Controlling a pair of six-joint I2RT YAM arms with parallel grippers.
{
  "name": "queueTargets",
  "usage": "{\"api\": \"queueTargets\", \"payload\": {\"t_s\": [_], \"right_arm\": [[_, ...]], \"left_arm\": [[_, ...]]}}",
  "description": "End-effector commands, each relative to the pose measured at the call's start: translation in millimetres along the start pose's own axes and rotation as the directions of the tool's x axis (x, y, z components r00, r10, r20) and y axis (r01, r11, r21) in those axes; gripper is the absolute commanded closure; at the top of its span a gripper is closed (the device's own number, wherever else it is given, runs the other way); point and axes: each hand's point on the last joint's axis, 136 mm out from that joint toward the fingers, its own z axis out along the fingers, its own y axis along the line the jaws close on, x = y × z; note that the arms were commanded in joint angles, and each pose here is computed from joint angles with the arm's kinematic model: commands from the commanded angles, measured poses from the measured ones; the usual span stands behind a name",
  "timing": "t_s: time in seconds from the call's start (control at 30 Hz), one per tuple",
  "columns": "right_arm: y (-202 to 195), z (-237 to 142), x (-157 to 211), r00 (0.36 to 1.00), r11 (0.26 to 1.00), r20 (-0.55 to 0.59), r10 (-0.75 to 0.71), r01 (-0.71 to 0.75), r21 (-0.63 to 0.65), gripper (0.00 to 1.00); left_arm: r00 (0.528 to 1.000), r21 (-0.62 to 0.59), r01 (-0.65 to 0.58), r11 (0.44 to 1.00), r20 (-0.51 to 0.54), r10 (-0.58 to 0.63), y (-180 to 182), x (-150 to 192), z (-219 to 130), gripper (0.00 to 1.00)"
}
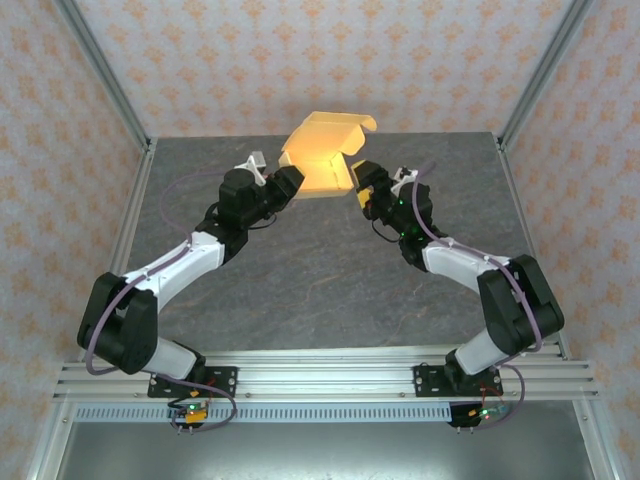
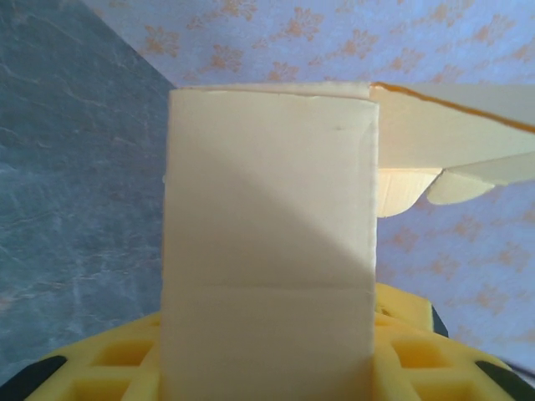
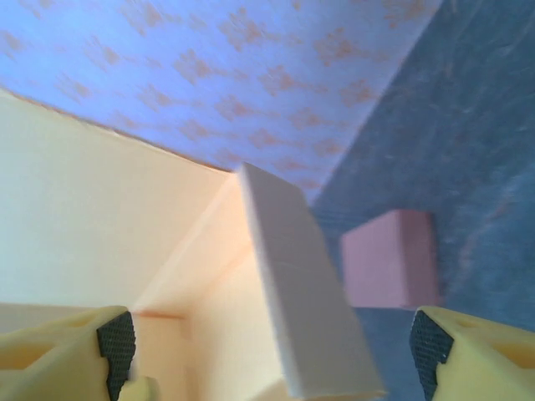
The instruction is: Fold the paper box
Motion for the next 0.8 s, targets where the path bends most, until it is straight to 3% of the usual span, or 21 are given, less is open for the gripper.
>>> {"api": "queueTargets", "payload": {"t_s": [0.0, 0.07, 0.2, 0.57, 0.77], "right_arm": [[42, 5, -19, 0.969, 0.952, 0.044, 0.242, -0.228, -0.205, 0.12], [42, 14, -23, 0.934, 0.906, 0.029, 0.355, -0.337, -0.255, 0.13], [37, 28, -24, 0.893, 0.856, 0.011, 0.451, -0.429, -0.290, 0.21], [66, 45, -21, 0.904, 0.836, -0.059, 0.424, -0.416, -0.359, 0.23], [56, 46, -20, 0.900, 0.840, -0.052, 0.432, -0.423, -0.340, 0.30]], "left_arm": [[0.994, 0.128, 0.104, 0.986, 0.029, -0.108, -31, -8, 2, 0.68], [0.992, 0.140, 0.119, 0.983, 0.017, -0.123, -36, -6, 1, 0.68], [0.989, 0.155, 0.137, 0.978, 0.028, -0.143, -42, -7, -1, 0.68], [0.985, 0.161, 0.167, 0.973, 0.024, -0.173, -47, -4, -6, 0.68], [0.984, 0.166, 0.170, 0.971, 0.030, -0.177, -49, -6, -7, 0.68]]}}
